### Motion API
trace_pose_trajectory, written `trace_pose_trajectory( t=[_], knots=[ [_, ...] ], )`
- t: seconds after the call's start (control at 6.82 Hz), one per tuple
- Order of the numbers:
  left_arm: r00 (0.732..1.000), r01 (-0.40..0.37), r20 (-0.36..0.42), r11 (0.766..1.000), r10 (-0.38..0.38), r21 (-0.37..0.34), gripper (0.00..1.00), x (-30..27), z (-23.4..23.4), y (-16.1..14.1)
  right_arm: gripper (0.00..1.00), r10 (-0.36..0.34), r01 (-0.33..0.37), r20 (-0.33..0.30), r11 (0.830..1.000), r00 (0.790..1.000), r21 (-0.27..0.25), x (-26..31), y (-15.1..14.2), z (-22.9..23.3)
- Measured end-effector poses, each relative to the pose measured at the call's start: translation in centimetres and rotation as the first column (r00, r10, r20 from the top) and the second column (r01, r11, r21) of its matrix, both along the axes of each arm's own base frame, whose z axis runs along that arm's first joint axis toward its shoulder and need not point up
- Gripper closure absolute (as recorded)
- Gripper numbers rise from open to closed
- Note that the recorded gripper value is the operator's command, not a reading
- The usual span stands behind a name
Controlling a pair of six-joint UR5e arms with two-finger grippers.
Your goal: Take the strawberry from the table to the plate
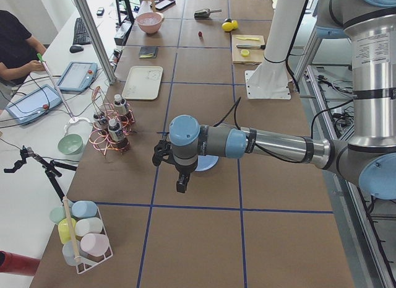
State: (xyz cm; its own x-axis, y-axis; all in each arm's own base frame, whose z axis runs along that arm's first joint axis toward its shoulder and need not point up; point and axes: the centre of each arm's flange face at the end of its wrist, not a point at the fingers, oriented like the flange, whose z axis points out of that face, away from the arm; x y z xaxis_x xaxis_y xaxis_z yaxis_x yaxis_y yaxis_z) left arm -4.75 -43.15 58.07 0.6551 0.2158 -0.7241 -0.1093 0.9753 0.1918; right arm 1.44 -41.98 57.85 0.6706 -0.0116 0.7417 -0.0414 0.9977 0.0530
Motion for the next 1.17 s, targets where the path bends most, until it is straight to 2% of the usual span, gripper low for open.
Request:
trace_pose_trajectory(
  t=[0.29, 0.44, 0.59, 0.88, 1.17],
  knots=[
    [1.0, -0.003, 0.001, 1.0, 0.003, 0.004, 0.0, 0.1, 0.0, -0.6, 0.0, -0.007, 0.007, 0.003, 1.0, 1.0, -0.004, -0.3, 0.0, 0.1],
    [1.0, -0.005, -0.021, 1.0, 0.005, -0.005, 0.0, 0.4, 0.1, -0.8, 0.0, -0.011, 0.011, 0.005, 1.0, 1.0, -0.001, -0.5, 0.0, 0.0],
    [0.996, -0.024, -0.082, 1.0, 0.024, -0.005, 0.0, 1.4, 0.1, -0.7, 0.0, -0.021, 0.021, 0.008, 1.0, 1.0, 0.019, -0.9, 0.1, -0.1],
    [0.98, -0.106, -0.163, 0.992, 0.117, 0.07, 0.0, 5.4, 0.3, -1.2, 0.0, -0.047, 0.046, 0.014, 0.996, 0.999, 0.07, -1.8, 0.6, 0.0],
    [0.952, -0.226, -0.178, 0.964, 0.249, 0.14, 0.0, 12.4, 4.1, -1.9, 0.0, -0.068, 0.067, 0.016, 0.994, 0.998, 0.084, -2.6, 0.8, 0.1]
  ],
)
